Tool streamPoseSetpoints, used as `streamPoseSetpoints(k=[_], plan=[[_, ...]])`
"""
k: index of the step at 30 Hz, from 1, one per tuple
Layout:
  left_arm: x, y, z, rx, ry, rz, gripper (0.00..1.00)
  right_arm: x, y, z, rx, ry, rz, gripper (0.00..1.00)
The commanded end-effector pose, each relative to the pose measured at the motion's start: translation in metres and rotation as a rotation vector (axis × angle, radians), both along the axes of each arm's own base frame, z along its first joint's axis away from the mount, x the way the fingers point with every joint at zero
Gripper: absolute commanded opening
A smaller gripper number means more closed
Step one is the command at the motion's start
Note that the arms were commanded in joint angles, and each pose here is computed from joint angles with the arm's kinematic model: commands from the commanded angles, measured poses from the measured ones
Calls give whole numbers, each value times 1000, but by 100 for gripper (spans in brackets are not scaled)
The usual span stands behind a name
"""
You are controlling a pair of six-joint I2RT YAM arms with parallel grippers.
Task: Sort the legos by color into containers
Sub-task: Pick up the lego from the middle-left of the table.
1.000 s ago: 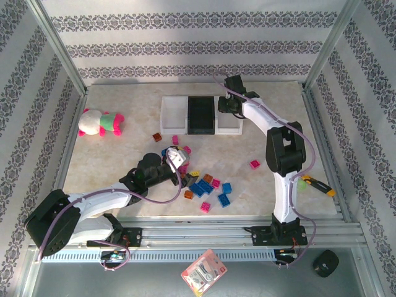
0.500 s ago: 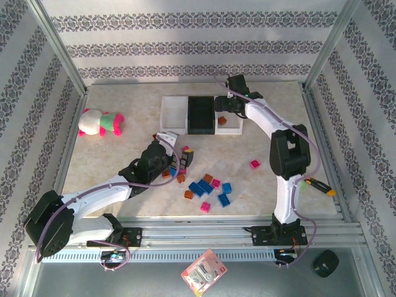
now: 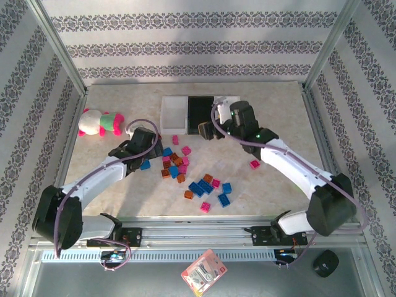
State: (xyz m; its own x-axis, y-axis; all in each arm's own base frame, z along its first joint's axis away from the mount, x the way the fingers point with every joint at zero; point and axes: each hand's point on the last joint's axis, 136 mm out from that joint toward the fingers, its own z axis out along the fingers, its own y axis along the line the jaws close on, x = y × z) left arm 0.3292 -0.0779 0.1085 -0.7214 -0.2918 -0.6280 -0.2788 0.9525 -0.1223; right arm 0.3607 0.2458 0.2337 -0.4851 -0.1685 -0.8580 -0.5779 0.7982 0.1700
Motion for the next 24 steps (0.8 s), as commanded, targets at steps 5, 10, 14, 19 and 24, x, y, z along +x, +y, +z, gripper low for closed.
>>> streamPoseSetpoints(k=[5,10,14,19,24], plan=[[-21,18,-51,44,261,92,99,-19,7,4,45,-65,35,88],[-21,12,-72,37,333,80,95,-16,7,0,39,-59,27,88],[-24,14,-82,53,369,84,82,-14,9,-1,43,-55,26,88],[-24,15,-78,56,362,91,57,-15,9,0,48,-53,29,88],[-20,14,-62,55,337,70,43,-17,9,5,66,-64,26,88]])
